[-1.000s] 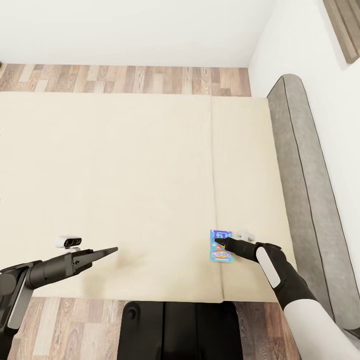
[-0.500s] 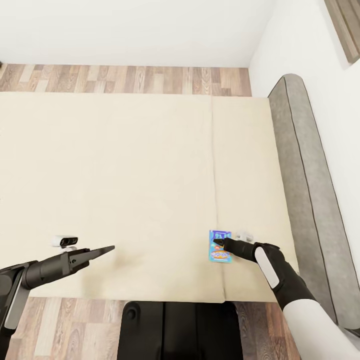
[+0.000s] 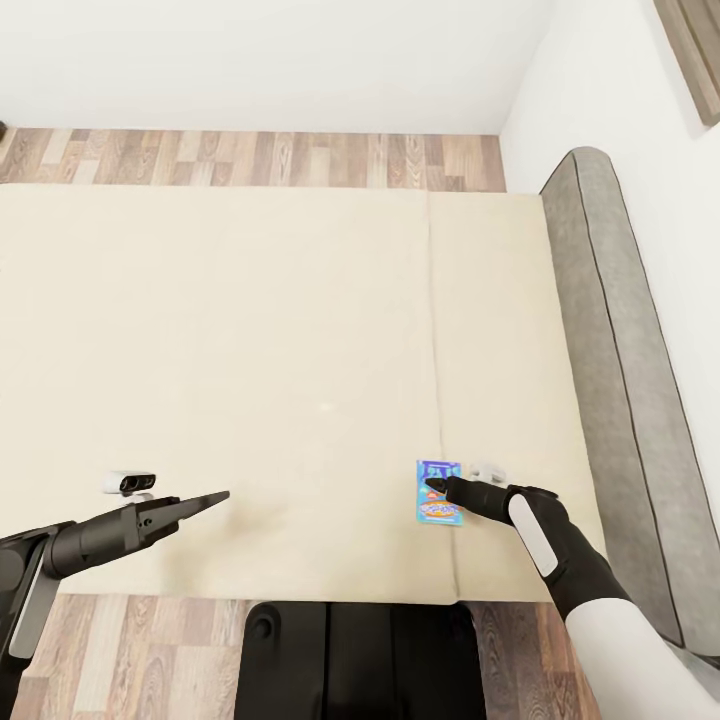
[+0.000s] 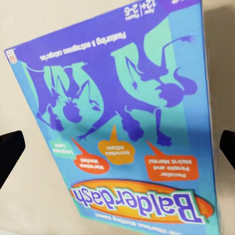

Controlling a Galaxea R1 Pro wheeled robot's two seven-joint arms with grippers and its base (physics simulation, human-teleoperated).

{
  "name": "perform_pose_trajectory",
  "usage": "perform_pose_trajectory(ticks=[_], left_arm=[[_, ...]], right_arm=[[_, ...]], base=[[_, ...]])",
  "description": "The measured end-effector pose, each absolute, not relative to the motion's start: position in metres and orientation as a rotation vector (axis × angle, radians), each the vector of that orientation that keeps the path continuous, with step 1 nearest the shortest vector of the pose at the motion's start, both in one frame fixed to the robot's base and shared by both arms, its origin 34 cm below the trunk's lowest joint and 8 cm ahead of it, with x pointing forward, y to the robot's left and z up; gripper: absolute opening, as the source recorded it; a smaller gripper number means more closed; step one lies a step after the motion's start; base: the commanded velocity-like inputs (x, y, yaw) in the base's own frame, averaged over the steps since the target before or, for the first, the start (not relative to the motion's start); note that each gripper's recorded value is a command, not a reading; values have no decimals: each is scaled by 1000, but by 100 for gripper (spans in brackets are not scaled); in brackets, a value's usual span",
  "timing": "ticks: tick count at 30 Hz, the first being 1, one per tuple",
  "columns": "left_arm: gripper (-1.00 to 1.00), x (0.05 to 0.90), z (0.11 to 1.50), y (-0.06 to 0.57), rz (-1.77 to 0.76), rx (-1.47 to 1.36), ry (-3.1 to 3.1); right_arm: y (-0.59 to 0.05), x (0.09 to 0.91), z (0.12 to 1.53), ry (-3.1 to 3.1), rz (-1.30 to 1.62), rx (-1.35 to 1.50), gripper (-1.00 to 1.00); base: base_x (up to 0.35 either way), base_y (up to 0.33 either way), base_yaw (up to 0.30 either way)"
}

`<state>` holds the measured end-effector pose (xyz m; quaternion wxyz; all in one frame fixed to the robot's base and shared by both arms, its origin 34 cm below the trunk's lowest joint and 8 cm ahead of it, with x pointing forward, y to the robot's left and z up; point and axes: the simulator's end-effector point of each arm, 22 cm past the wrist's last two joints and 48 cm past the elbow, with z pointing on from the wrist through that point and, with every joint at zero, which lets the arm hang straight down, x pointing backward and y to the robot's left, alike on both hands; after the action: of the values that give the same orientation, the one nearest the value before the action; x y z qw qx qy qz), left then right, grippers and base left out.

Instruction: Put all the toys in the child's room - the three board games (two on the bed and one on the table), the two jigsaw puzzles on the table, and the tennis ball on the table - inside the toy box on the table in the child's room.

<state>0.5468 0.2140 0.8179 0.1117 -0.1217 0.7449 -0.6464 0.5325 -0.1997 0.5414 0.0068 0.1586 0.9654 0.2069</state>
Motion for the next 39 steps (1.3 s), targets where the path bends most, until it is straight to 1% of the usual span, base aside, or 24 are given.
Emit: perform_pose_trajectory(ticks=[39], left_arm=[[100, 547, 818, 214, -1898, -357, 2188]], right_arm=[[-188, 529, 542, 3032, 667, 456, 100]], base=[[-7, 67, 0]])
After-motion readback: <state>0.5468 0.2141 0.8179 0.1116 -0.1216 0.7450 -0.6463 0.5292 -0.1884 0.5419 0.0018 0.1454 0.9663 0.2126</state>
